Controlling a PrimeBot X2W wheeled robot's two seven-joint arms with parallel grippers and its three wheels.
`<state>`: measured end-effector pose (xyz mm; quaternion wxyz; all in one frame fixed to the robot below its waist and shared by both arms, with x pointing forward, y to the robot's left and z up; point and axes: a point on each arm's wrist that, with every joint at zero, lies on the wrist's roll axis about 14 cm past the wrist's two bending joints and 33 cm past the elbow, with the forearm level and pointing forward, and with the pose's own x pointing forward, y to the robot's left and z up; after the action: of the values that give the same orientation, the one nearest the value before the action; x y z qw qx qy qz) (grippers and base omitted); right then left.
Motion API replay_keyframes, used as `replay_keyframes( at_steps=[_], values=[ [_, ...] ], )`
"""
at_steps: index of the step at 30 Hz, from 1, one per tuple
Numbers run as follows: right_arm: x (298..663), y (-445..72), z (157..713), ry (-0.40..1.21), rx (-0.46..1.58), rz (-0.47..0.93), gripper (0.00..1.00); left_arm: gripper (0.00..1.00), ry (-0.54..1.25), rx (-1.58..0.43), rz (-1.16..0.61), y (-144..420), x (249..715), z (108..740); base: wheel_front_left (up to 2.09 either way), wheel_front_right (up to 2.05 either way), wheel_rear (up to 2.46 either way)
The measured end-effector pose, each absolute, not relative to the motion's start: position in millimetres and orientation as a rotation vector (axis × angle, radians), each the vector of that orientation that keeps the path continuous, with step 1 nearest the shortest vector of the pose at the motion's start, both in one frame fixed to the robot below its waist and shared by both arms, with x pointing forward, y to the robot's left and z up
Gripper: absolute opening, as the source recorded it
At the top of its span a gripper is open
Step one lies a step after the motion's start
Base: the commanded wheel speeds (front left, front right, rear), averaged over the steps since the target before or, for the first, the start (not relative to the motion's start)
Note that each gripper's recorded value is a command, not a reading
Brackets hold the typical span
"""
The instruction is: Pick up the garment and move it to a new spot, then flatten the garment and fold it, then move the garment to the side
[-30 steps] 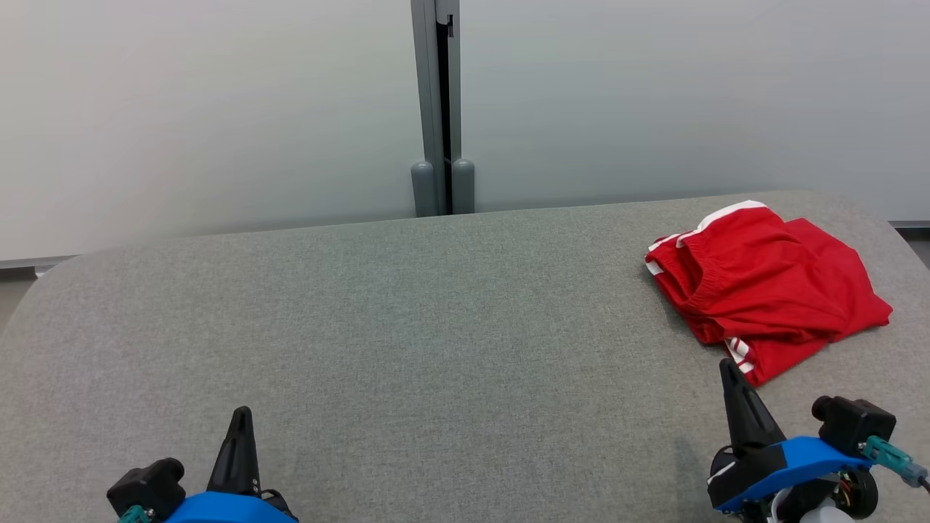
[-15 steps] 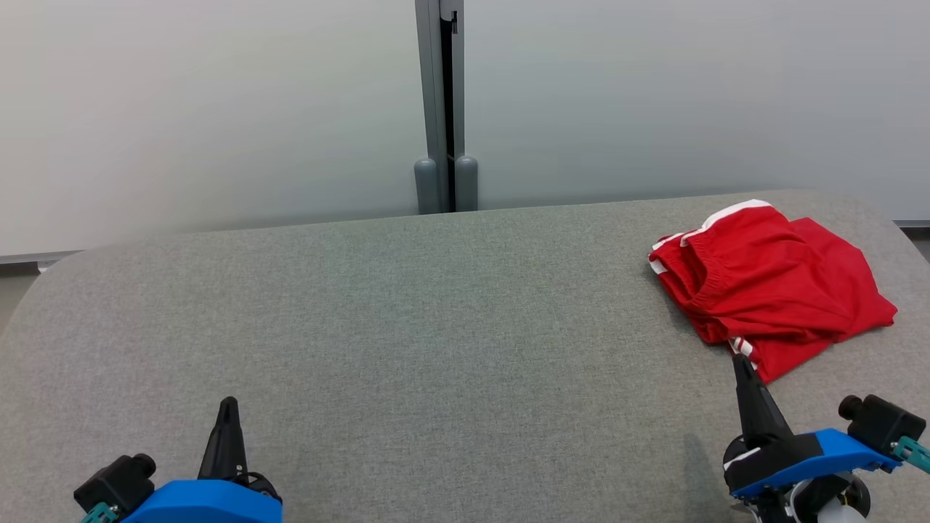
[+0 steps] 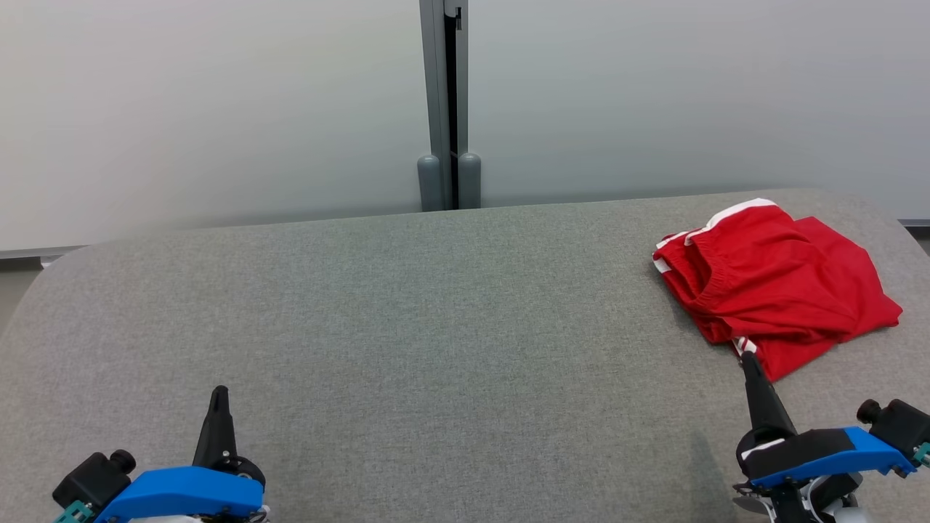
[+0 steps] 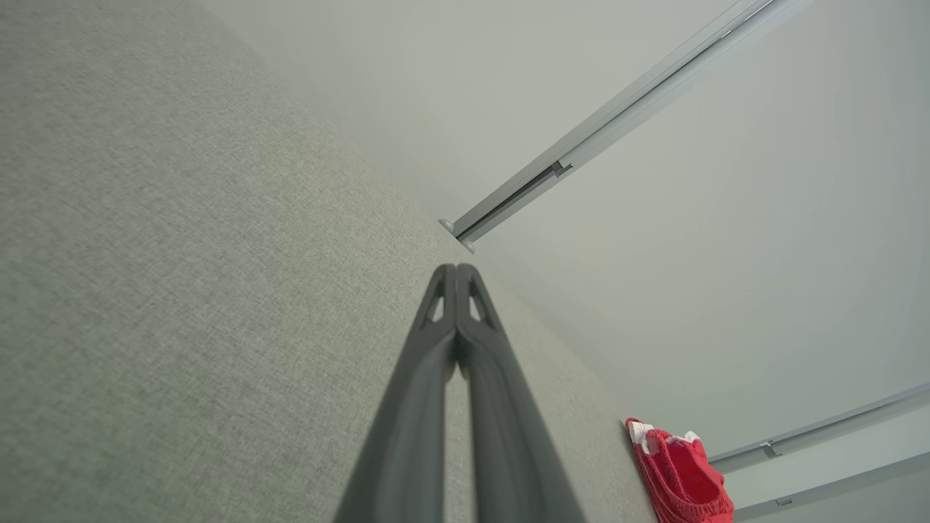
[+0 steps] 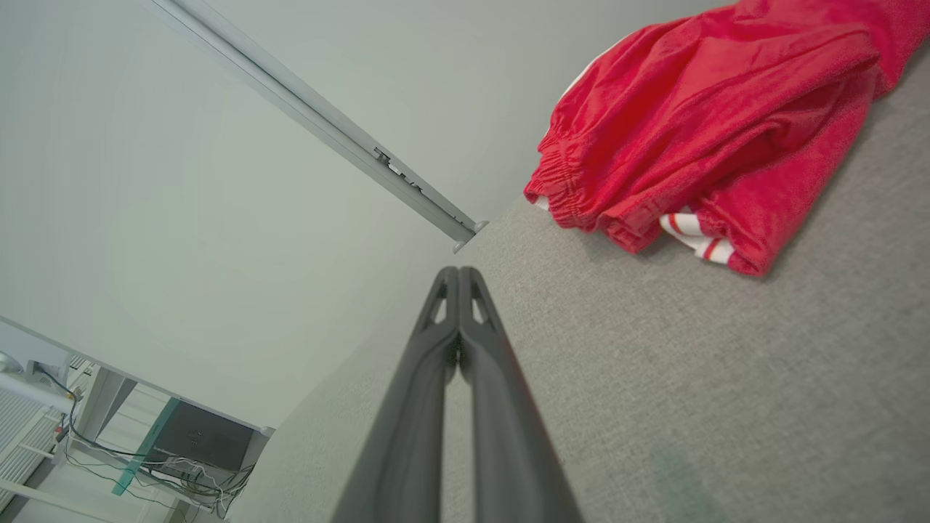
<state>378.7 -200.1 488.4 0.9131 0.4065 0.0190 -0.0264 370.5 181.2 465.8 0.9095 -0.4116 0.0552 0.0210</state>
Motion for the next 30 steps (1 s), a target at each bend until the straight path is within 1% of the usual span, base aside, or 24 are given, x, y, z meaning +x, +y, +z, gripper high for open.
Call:
replay_keyframes(
  at_steps=[30],
  values=[
    [383.5, -202.4, 495.5, 0.026, 1.175, -0.055, 0.0, 0.0, 0.078, -1.182, 0.057, 190.4, 378.6, 480.0, 0.0, 0.0, 0.0]
  ],
)
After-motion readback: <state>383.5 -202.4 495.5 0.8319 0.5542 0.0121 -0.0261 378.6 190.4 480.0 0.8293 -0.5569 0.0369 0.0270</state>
